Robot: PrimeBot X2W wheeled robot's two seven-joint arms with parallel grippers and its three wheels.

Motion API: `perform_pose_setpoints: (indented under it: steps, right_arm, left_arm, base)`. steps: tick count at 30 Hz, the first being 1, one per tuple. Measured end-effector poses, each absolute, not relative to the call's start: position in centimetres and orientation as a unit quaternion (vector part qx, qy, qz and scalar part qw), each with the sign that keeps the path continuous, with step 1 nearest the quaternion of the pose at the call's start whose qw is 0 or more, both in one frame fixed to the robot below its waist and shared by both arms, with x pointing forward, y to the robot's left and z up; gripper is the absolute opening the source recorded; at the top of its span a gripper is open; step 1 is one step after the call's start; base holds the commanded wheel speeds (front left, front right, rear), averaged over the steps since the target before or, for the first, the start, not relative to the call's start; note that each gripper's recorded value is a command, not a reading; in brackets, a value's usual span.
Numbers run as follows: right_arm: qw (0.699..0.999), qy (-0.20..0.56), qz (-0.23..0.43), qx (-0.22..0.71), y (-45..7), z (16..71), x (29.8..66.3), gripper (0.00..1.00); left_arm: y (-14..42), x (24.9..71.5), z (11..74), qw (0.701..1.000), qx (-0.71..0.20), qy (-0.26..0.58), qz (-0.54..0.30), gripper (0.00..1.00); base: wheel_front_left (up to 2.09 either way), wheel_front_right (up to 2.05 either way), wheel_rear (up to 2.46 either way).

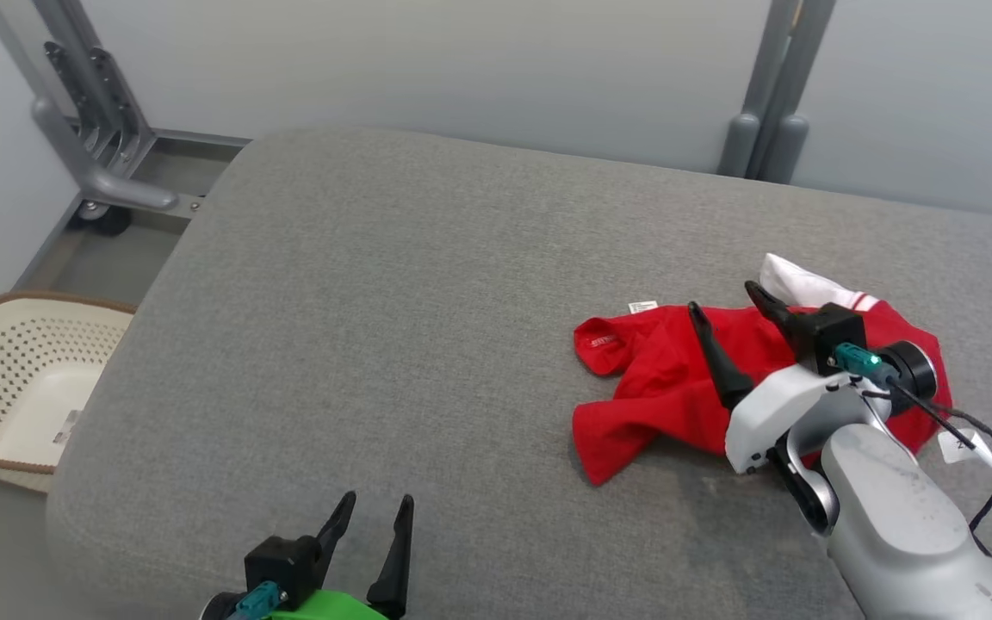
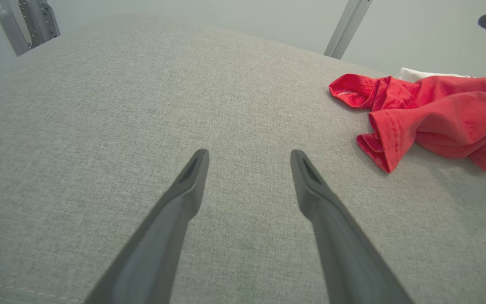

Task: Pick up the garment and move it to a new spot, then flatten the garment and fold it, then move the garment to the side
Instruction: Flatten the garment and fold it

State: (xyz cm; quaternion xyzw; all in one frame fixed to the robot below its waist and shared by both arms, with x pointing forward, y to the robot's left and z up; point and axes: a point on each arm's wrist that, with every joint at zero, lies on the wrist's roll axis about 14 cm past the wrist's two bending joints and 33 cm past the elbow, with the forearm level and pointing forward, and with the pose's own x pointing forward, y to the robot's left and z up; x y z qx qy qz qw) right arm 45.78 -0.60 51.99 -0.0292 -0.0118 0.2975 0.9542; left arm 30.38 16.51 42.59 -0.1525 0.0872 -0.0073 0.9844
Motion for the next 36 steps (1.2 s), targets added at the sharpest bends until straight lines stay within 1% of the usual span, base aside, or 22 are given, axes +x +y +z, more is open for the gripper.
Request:
perform_pose_setpoints:
  steps: [5,10,14,15,18,28,29,30,31,32,36]
  right_arm:
    - [0.943,0.014,0.328,-0.053,2.2,51.4,47.7,1.00]
    - [0.928,0.068,0.354,-0.093,4.7,49.1,49.1,1.00]
    - [0.909,0.111,0.381,-0.130,6.7,46.6,49.2,1.00]
    - [0.897,0.137,0.393,-0.150,7.4,45.0,48.9,1.00]
    - [0.885,0.162,0.404,-0.166,8.0,43.4,48.8,1.00]
    - [0.859,0.204,0.407,-0.234,7.5,40.8,50.6,1.00]
    - [0.854,0.209,0.407,-0.246,7.4,40.5,50.7,0.67]
    - [0.850,0.215,0.406,-0.257,7.3,40.2,51.0,0.37]
    - [0.849,0.219,0.404,-0.261,7.2,40.1,51.2,0.02]
    - [0.848,0.223,0.402,-0.264,7.2,40.0,51.5,0.00]
    - [0.846,0.226,0.399,-0.273,7.4,40.2,52.2,0.00]
  left_arm:
    - [17.6,29.3,42.3,0.983,-0.157,0.090,0.017,1.00]
    - [19.0,28.0,41.7,0.980,-0.163,0.098,0.051,1.00]
    - [20.2,27.2,41.3,0.978,-0.166,0.103,0.079,1.00]
    - [20.6,26.9,41.1,0.976,-0.168,0.106,0.089,1.00]
    - [20.9,26.6,40.8,0.974,-0.169,0.112,0.099,1.00]
    - [20.8,27.0,40.2,0.969,-0.181,0.127,0.107,1.00]
    - [20.9,27.1,40.2,0.969,-0.180,0.127,0.109,1.00]
    - [21.0,27.1,40.2,0.969,-0.182,0.128,0.112,1.00]
    - [21.1,27.1,40.0,0.968,-0.182,0.130,0.116,1.00]
    - [21.2,27.0,40.0,0.967,-0.182,0.131,0.120,1.00]
    - [21.7,26.9,40.0,0.965,-0.184,0.131,0.132,1.00]
  base:
    - [0.00,0.00,0.00]
    - [0.00,0.00,0.00]
    - [0.00,0.00,0.00]
    - [0.00,0.00,0.00]
    - [0.00,0.00,0.00]
    - [0.00,0.00,0.00]
    - [0.00,0.00,0.00]
    - [0.00,0.00,0.00]
    - [0.00,0.00,0.00]
    - [0.00,0.00,0.00]
    - [0.00,0.00,0.00]
